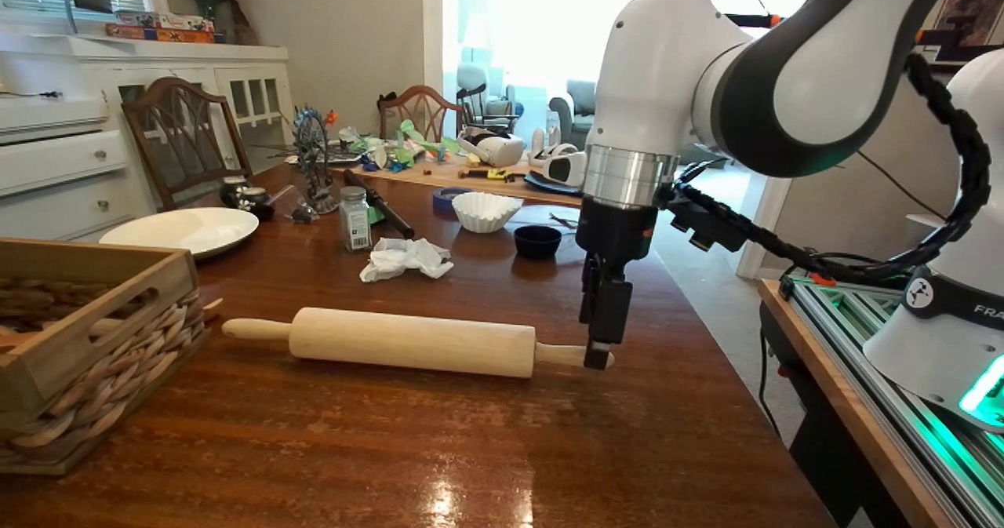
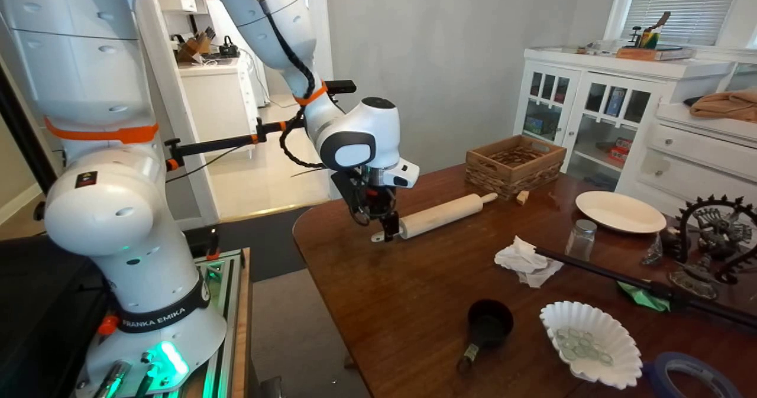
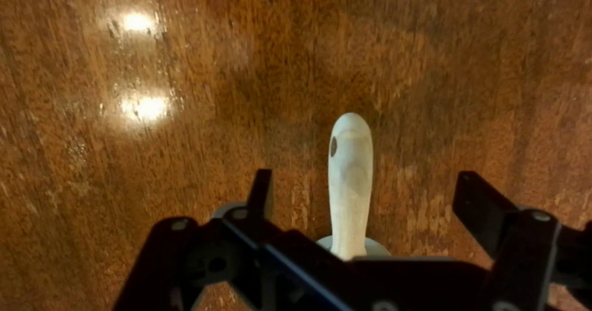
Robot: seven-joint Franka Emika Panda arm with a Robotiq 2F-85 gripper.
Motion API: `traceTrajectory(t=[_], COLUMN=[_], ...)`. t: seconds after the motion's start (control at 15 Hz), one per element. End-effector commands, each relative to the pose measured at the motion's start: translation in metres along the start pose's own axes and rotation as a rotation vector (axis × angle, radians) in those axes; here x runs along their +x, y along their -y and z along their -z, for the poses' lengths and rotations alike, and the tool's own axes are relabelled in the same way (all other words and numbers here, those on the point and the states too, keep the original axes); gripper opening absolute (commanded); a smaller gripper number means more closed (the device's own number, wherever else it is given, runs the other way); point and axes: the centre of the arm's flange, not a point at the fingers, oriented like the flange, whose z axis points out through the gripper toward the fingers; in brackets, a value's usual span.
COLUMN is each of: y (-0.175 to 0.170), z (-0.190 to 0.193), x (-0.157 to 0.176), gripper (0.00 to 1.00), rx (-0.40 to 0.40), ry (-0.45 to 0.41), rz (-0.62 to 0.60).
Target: Move the rolling pin back and forth.
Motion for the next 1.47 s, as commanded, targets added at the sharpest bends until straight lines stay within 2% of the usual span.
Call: traceTrajectory(t=[0.0, 0.33, 0.93, 1.0, 1.07, 1.2, 1.33, 1.4], y=[0.019, 0.025, 0.017, 0.015, 0.014, 0.012, 0.01, 0.009], z=[-0.013, -0.011, -0.012, -0.013, -0.014, -0.018, -0.02, -0.021], x=[0.008, 0.015, 0.013, 0.012, 0.012, 0.011, 0.011, 0.011], gripper=[1.0, 1.0, 1.0, 0.97, 0.73, 0.71, 0.53, 0.49], rx=[-0.071, -0.11, -0.086, -0.086, -0.086, -0.082, -0.081, -0.081], ry=[0.047, 0.008, -0.024, -0.025, -0.025, -0.018, -0.013, -0.011], rz=[-0.033, -0.05, 0.036, 0.043, 0.047, 0.047, 0.05, 0.052])
